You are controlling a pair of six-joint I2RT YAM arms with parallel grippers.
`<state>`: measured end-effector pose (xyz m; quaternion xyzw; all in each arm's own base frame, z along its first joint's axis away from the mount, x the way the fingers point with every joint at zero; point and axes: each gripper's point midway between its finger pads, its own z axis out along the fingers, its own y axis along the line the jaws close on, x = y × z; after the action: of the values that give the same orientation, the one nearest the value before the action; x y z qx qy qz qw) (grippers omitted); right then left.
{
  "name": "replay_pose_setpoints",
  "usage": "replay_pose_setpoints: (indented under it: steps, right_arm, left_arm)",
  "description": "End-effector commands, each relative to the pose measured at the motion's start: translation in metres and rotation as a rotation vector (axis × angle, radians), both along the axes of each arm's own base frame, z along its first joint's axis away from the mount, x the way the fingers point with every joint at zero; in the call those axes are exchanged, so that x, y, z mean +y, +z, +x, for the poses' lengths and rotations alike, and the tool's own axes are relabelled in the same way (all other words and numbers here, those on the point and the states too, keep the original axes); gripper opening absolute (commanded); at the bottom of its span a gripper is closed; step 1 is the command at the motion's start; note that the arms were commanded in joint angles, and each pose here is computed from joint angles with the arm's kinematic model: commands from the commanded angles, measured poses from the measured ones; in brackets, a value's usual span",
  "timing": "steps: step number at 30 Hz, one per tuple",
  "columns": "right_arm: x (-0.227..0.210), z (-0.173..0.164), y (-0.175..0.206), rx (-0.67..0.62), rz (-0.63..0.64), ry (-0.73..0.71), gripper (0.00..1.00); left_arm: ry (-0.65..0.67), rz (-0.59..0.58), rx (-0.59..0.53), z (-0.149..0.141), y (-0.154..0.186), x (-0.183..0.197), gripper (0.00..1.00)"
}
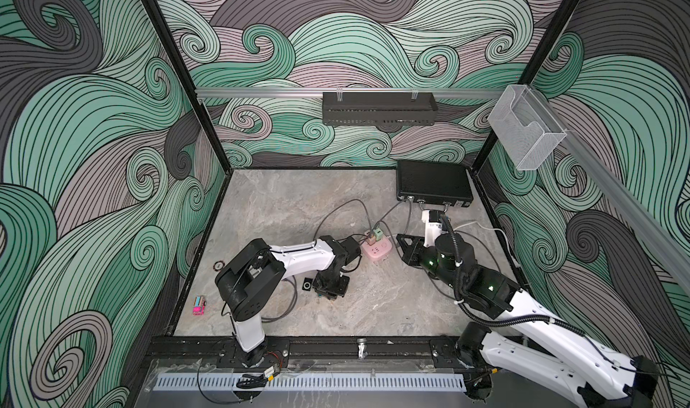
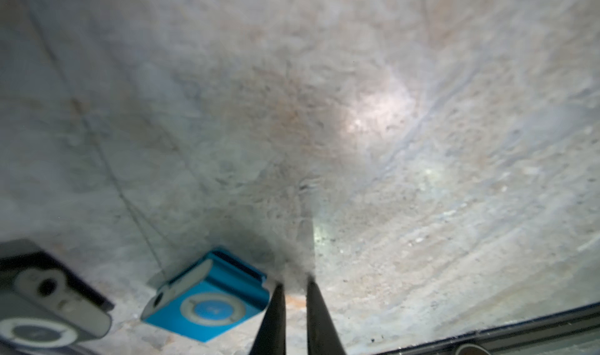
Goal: Charge mp3
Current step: Adjust the mp3 player at the center of the board.
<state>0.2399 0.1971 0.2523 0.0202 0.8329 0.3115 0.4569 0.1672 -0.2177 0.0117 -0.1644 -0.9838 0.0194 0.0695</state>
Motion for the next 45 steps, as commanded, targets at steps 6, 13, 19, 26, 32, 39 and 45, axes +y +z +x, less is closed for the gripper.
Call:
replay_pose_setpoints:
  steps: [6,13,19,26,32,39,45]
  right_arm:
    - [-0.006,0.003,0.004,-0.009,-0.008,-0.034,0.0]
    - [-0.006,0.003,0.004,-0.009,-0.004,-0.038,0.0]
    - [-0.002,0.004,0.004,-0.007,-0.004,-0.024,0.0]
    - [0.001,0.005,0.006,-0.01,0.0,-0.015,0.0]
    - [0.008,0.007,0.007,-0.003,0.0,0.004,0.0]
    - [0.006,0.008,0.008,-0.01,0.0,-0.005,0.0]
    - [0.002,0.007,0.009,-0.014,-0.004,-0.018,0.0]
  left_arm:
    - [0.143,0.043,-0.078,0.03,0.011,0.041,0.2]
    - [0.115,-0.132,-0.115,0.028,0.046,0.023,0.28]
    - [0.215,-0.007,-0.122,0.023,0.04,0.058,0.29]
    - [0.288,0.015,-0.117,0.008,0.034,0.078,0.36]
    - [0.314,-0.036,-0.092,0.001,0.026,0.071,0.38]
    - [0.35,-0.058,-0.06,0.001,0.01,0.069,0.42]
    - [0.325,-0.079,-0.07,0.017,0.008,0.063,0.44]
